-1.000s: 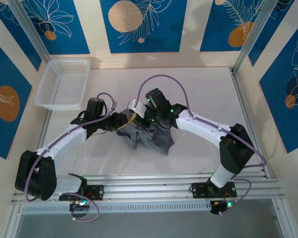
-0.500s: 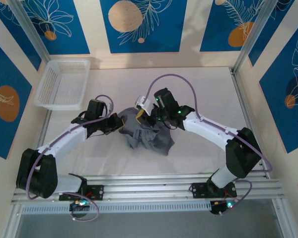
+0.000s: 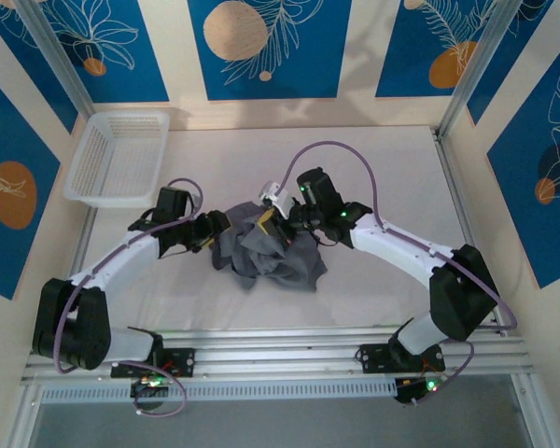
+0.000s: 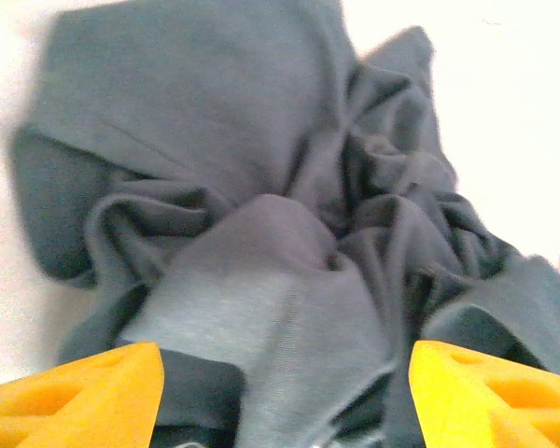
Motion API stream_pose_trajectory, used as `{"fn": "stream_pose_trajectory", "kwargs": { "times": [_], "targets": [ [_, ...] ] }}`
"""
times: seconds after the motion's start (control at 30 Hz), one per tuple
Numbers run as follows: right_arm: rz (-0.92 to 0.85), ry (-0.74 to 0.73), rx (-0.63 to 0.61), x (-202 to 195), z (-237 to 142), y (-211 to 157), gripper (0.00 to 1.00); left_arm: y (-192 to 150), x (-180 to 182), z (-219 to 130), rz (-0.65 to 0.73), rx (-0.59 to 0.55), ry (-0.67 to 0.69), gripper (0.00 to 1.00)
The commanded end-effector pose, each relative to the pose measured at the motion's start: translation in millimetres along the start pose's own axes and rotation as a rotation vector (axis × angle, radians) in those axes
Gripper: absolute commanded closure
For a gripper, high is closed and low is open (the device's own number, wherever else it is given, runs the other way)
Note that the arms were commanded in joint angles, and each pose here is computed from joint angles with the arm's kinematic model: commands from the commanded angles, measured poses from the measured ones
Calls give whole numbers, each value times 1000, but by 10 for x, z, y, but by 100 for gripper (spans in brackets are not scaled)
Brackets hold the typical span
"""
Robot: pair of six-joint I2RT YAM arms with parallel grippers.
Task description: Fold the inside-out t-shirt
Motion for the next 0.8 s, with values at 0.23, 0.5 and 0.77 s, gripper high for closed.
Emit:
{"fn": "stream_pose_trajectory", "kwargs": {
  "times": [0.23, 0.5, 0.77],
  "targets": [
    [77, -49, -245, -46, -525, 232, 100, 3, 456, -88, -116, 4, 147, 30],
    [127, -98, -360, 10, -806, 434, 100, -45, 604, 173, -171, 116, 189, 35],
    [135, -57, -354, 58, -817, 465, 100, 44, 455, 398, -152, 129, 6, 49]
  ]
}}
Point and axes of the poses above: each hand's point on the last joint's axis, 136 mm out from that joint toward the fingers, its own z axis out along the fingers, its own x axis along the line the jaws close on, y = z × x, the point moved 7 cm from there along -z, back along the fingers, and after that the axes turned 7 degrees about z, right-handed, at the moved point
